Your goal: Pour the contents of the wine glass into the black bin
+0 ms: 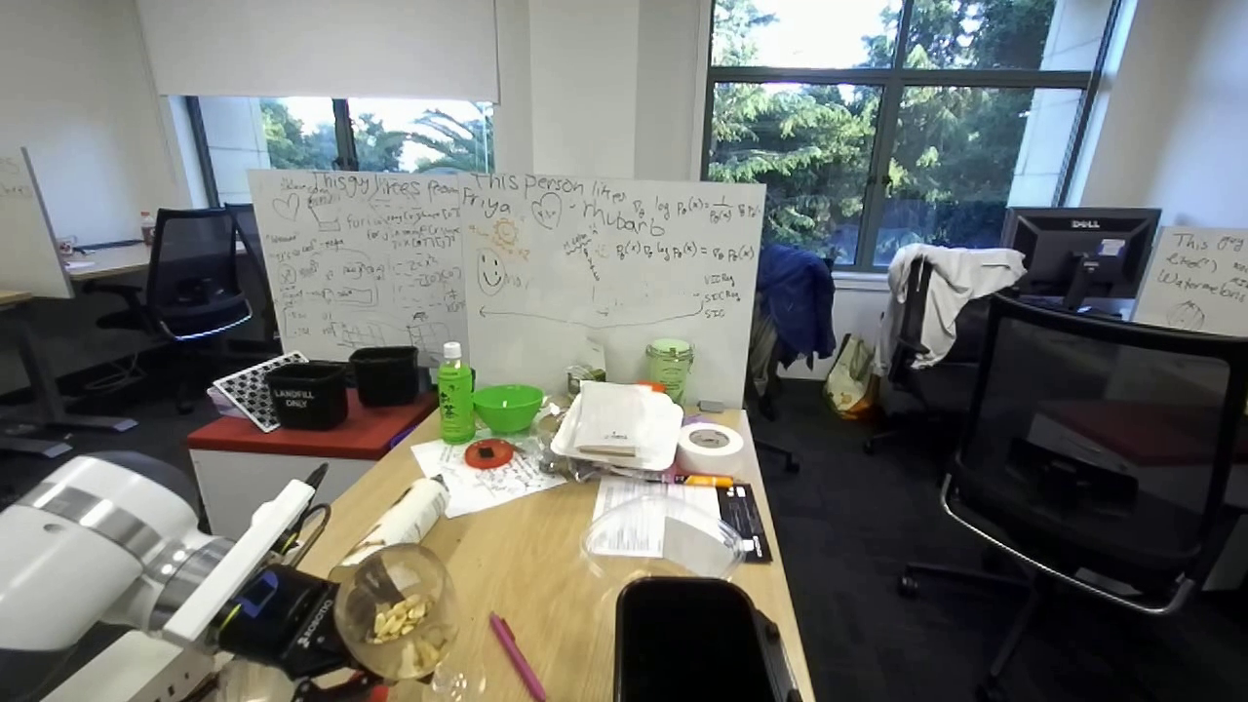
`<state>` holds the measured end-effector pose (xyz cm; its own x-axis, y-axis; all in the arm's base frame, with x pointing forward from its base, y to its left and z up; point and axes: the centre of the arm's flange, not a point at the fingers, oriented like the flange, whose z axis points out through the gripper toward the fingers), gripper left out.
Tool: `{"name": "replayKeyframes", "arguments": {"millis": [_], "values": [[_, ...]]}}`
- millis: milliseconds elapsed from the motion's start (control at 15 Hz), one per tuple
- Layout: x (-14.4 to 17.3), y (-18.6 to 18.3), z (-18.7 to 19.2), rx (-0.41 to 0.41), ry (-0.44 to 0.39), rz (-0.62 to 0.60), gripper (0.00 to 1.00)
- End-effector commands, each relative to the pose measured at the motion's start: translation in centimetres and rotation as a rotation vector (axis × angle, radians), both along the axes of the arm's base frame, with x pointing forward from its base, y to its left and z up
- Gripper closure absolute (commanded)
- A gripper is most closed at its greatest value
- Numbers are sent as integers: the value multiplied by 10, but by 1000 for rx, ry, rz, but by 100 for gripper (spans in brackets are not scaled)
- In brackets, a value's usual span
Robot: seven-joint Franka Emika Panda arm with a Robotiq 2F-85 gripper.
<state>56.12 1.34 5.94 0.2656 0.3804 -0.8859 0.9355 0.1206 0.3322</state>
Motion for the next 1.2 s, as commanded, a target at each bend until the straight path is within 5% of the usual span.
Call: {"name": "replayKeyframes", "arguments": {"millis": [0,1133], "values": [[-5,-1,31,73,-10,-8,96],[47,-11,129,446,-20,50,96]]}}
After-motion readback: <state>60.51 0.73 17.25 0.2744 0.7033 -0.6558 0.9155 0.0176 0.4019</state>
